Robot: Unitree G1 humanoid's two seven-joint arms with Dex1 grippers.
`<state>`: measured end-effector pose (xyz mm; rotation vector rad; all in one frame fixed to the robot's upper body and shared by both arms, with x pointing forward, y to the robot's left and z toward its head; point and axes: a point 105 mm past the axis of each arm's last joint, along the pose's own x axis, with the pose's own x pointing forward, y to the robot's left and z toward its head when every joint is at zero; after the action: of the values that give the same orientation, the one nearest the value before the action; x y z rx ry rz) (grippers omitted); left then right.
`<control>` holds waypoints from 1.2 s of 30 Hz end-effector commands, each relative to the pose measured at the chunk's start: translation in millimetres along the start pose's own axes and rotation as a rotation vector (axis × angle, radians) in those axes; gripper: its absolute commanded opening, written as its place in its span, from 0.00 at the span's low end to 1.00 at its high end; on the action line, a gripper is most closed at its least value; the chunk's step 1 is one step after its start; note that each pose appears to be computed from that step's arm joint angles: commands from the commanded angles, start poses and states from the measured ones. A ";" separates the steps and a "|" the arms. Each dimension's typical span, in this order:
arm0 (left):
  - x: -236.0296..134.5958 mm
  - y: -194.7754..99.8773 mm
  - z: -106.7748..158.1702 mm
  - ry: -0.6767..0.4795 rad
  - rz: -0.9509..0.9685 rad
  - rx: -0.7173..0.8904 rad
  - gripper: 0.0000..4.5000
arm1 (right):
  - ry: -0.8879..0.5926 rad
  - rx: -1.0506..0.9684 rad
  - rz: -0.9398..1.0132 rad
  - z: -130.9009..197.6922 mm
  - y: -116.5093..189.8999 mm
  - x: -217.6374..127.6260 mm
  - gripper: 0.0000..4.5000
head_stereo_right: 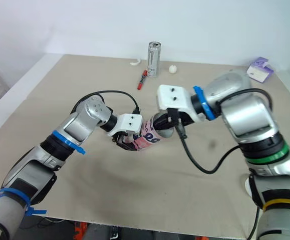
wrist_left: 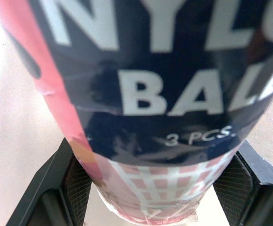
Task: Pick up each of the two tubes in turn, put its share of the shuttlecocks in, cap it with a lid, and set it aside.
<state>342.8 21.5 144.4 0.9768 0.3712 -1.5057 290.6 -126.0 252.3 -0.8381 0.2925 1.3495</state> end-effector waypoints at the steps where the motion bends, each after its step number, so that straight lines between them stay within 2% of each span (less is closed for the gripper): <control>1: 3.8 -4.2 -4.2 -0.022 -0.005 -0.022 0.72 | -0.136 0.079 -0.123 11.7 5.2 -39.2 0.00; 4: 4.8 -6.6 -4.5 -0.072 -0.005 -0.053 0.72 | -0.193 0.149 -0.208 8.1 6.5 -53.5 0.00; 7: 5.9 -8.1 1.0 -0.212 0.022 -0.086 0.72 | -0.231 0.236 -0.316 -6.4 11.2 -68.5 0.00; 10: 7.8 -10.3 6.9 -0.389 0.067 -0.138 0.72 | -0.222 0.323 -0.390 -28.4 20.6 -75.6 0.00; 15: 17.2 -16.9 10.6 -0.546 0.126 -0.182 0.72 | -0.217 0.413 -0.484 -51.6 27.8 -83.6 0.00; 18: 35.9 -35.8 14.4 -0.631 0.121 -0.178 0.72 | -0.189 0.481 -0.539 -72.9 38.0 -87.8 0.00; 25: 54.9 -53.4 11.9 -0.665 0.092 -0.181 0.72 | -0.116 0.525 -0.603 -96.3 48.8 -97.6 0.00; 36: 65.2 -61.6 -1.0 -0.544 0.010 -0.127 0.72 | -0.063 0.574 -0.590 -110.0 59.4 -101.0 0.00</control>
<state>295.8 -8.9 86.2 0.3468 0.0139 -1.5906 246.1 -270.3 209.1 -0.3224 0.3445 0.6985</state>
